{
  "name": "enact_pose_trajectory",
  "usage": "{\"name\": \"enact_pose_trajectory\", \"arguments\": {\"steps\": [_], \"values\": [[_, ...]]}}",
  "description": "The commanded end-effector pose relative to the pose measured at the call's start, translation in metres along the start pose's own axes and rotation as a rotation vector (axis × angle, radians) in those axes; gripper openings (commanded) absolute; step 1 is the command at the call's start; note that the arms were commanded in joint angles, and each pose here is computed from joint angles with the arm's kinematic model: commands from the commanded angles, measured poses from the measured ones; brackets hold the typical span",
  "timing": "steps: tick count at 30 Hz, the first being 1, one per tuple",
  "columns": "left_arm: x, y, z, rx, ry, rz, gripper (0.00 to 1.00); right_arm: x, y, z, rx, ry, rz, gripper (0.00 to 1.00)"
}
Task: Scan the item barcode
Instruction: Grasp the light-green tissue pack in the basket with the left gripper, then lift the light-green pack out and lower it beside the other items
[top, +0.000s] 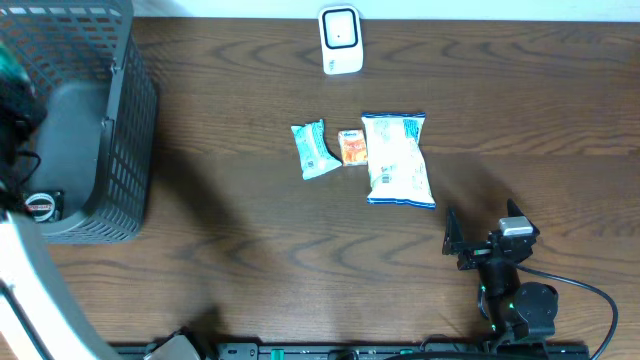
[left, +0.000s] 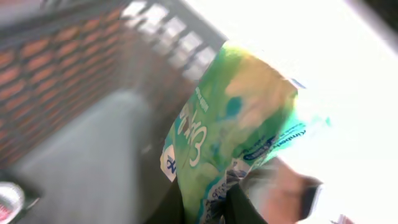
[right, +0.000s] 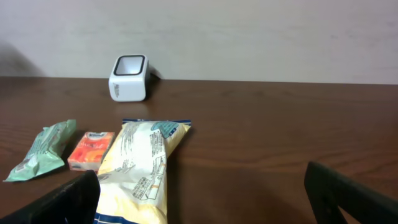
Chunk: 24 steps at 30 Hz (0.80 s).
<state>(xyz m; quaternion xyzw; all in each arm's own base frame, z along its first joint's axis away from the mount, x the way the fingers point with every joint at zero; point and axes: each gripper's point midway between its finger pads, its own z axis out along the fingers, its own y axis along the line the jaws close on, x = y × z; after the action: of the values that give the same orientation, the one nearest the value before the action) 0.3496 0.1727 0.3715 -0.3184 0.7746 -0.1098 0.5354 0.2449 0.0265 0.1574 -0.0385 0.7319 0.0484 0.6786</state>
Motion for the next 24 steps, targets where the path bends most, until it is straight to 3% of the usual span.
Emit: {"name": "enact_pose_trajectory", "arguments": {"steps": [1,5,15,20,24], "values": [[-0.009,-0.052,-0.031,0.207,-0.026,-0.009,0.08,0.0,0.001,0.0,-0.005,-0.001,0.006,0.99],[0.003,-0.105,-0.05,0.382,-0.003,0.039,0.08,0.0,0.001,0.0,-0.005,-0.001,0.006,0.99],[0.116,-0.21,-0.033,0.658,0.322,0.228,0.07,0.0,0.001,0.0,-0.005,-0.001,0.006,0.99],[0.176,-0.218,-0.015,0.615,0.476,0.321,0.08,0.0,0.001,0.0,-0.005,-0.001,0.006,0.99],[0.226,-0.209,0.002,0.496,0.612,0.364,0.07,0.0,0.001,0.0,-0.005,-0.001,0.006,0.99]]}}
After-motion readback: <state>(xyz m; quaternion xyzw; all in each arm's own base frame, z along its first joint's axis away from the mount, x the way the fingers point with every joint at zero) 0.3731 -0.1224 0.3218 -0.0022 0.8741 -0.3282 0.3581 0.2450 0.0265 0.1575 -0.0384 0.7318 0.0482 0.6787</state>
